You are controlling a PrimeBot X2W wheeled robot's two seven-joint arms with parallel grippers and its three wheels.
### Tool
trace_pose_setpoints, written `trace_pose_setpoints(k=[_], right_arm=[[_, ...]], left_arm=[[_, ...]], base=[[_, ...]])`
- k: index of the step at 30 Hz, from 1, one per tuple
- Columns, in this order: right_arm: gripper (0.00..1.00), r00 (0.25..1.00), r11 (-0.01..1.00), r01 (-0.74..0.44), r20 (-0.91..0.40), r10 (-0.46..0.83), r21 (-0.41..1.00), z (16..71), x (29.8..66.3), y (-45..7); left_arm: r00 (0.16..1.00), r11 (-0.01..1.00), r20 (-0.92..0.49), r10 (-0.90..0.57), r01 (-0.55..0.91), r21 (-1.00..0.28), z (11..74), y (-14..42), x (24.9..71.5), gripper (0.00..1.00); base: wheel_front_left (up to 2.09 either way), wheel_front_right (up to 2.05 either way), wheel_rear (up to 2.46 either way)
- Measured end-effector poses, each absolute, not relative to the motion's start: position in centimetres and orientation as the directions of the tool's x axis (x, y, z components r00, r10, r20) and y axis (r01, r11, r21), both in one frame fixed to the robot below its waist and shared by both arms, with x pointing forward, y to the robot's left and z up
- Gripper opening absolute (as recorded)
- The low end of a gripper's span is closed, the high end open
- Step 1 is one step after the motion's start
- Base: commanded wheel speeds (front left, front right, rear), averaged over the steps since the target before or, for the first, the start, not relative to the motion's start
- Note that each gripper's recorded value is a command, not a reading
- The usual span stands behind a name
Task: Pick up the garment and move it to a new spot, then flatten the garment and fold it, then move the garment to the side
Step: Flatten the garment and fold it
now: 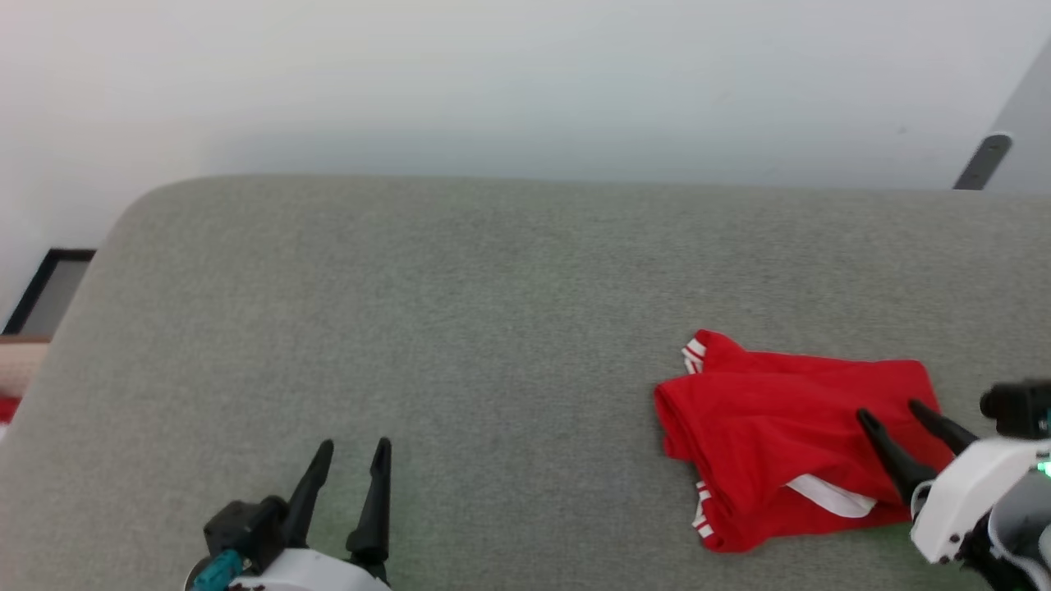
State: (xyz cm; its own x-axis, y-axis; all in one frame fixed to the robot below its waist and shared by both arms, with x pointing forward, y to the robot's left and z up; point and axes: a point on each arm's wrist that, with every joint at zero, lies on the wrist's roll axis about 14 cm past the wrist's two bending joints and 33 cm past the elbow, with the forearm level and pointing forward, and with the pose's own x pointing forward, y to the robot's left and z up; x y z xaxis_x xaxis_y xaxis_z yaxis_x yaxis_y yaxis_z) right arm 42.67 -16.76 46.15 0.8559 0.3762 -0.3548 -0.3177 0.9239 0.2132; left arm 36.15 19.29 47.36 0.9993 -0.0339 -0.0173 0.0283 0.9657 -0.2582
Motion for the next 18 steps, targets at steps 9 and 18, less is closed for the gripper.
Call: trace_pose_setpoints(k=[9,18], right_arm=[[1.00,0.955,0.963,-0.215,-0.171,0.242,0.164,47.3,41.3,-20.2],[1.00,0.984,0.977,-0.168,-0.042,0.175,0.134,49.8,39.8,-22.0]], left_arm=[[0.999,0.972,-0.042,-0.025,0.014,-0.237,46.5,19.4,35.3,1.00],[0.999,0.981,0.023,-0.027,0.031,-0.190,48.5,19.8,34.9,1.00]], base=[[0.00,0.00,0.00],[0.00,0.00,0.00]])
